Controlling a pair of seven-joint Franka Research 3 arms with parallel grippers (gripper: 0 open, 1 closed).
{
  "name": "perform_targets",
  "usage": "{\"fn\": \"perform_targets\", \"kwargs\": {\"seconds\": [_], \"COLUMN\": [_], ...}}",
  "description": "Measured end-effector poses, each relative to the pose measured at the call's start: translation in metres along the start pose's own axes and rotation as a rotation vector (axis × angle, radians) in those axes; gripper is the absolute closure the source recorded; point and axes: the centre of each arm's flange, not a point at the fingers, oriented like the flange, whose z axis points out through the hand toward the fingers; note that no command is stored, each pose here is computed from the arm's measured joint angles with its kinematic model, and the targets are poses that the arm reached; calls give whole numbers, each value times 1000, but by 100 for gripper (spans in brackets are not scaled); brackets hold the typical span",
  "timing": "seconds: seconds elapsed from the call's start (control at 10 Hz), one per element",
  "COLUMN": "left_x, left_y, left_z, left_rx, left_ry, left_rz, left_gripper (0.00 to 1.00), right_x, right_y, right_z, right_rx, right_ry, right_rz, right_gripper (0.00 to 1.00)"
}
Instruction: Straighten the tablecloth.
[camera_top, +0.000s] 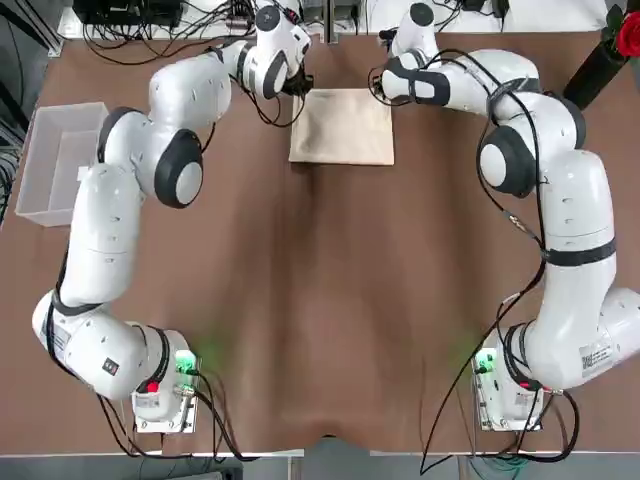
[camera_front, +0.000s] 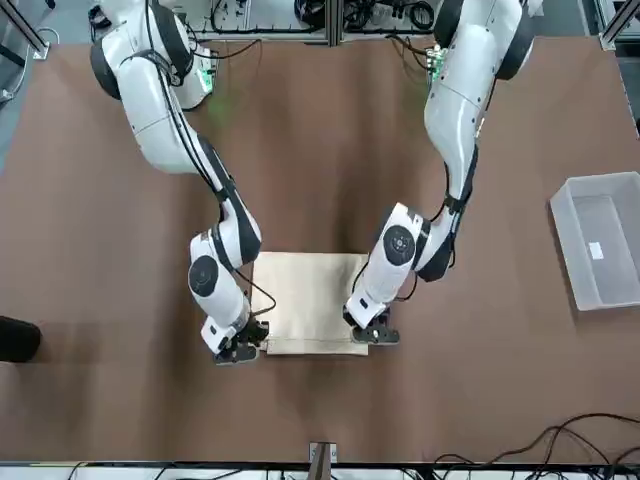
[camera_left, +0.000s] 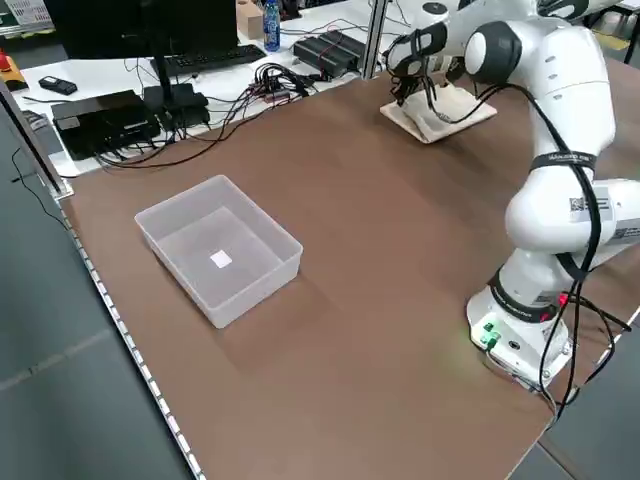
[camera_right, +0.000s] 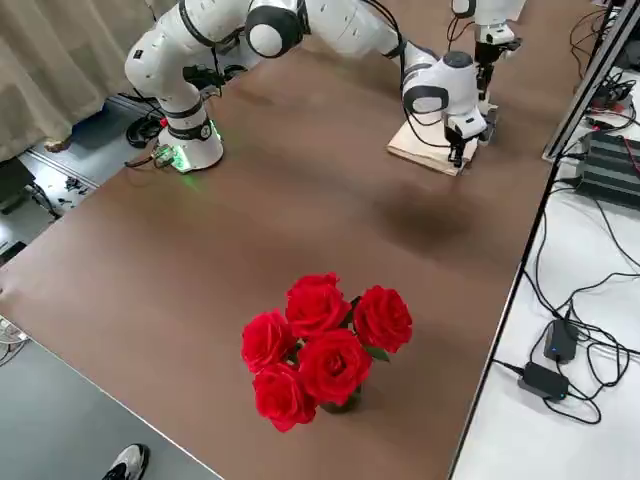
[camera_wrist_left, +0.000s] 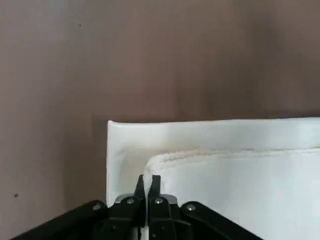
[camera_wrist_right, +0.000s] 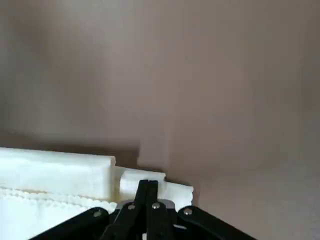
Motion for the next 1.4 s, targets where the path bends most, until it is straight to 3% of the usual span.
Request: {"fn": "perform_targets", "kwargs": {"seconds": [0.4,0.8,1.4], "left_x": [-30,-32,-80], "left_y": [32,39,84], "left_z": [3,-12,-44], "left_rx": [-1,6,63], "left_ry": [-30,-47,-272], "left_rz": [54,62,161], "left_gripper": [96,96,96], "right_x": [-7,-7,-7], "right_y": [-9,-9,-9], "right_z": [11,11,11], "right_rx": [4,5,5], "right_ry": [-1,2,3], "right_rz": [-11,-10,-10], "right_gripper": [98,98,98]}}
